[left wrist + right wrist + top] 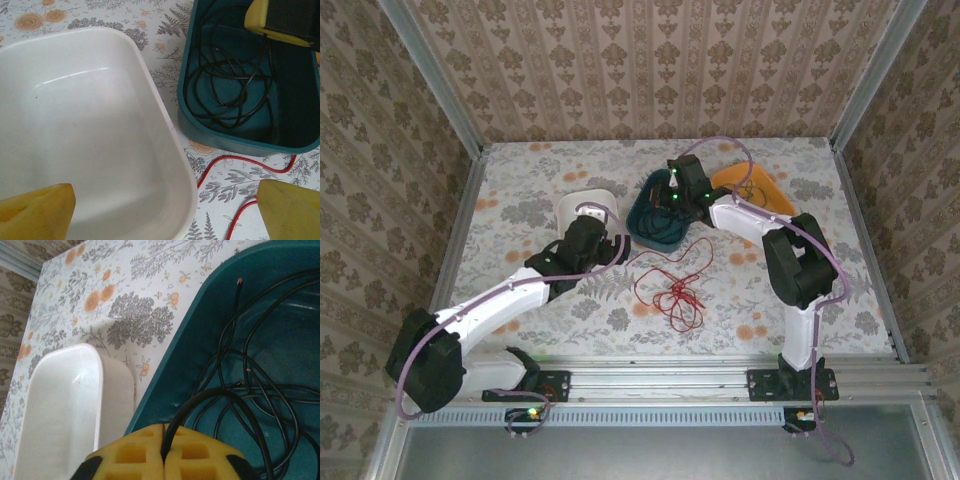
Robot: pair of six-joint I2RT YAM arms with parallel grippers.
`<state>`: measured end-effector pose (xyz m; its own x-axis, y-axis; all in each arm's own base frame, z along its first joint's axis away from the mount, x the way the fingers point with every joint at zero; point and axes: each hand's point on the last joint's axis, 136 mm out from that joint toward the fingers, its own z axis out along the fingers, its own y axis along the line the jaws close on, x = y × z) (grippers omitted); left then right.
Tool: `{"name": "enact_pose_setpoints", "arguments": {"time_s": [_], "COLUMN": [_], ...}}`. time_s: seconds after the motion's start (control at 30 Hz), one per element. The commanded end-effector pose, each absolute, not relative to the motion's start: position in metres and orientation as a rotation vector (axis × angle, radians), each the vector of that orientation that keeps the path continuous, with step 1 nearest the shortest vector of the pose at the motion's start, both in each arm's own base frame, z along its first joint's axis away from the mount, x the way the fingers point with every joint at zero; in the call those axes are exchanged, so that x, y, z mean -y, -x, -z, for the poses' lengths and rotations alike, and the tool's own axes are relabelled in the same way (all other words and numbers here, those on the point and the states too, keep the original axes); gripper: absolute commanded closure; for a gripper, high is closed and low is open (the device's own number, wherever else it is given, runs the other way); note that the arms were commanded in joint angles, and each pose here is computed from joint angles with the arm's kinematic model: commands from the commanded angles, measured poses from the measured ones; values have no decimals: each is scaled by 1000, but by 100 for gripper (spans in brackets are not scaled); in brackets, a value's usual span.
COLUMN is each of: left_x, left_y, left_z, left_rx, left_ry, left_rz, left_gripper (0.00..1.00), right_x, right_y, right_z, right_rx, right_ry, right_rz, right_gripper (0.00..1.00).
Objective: Untangle the cables
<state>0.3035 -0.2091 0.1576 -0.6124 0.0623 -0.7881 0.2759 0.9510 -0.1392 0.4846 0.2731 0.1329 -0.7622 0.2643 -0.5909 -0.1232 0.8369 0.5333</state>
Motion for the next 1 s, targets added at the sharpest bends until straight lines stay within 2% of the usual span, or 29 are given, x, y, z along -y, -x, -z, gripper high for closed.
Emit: {"name": "enact_pose_setpoints", "arguments": {"time_s": [0.0,0.1,0.2,0.77,0.97], "left_x": [212,212,213,211,215], "left_y": [-308,-308,-309,-308,-308], "left_z": [-169,-170,-171,-167,-169], "left_rx": [-2193,-2194,-2191,-2205,-2200], "left_ry": [-259,-265,-268,-254,-272], "left_rz": [295,288,287,279,301], "left_gripper": [5,5,5,5,5], "right_x": [-264,-253,-249,-232,-234], "right_y": [-493,-498,-501,-513,-513], "right_z": [-133,-136,-136,-71,-93], "right_rx": [-2328,-2326,-2352,-2530,-2471], "right_ry": [-110,-116,-87,-109,-67], "right_rz": [-620,-522,-452,-246,-272], "right_gripper": [79,64,59,58,59]}}
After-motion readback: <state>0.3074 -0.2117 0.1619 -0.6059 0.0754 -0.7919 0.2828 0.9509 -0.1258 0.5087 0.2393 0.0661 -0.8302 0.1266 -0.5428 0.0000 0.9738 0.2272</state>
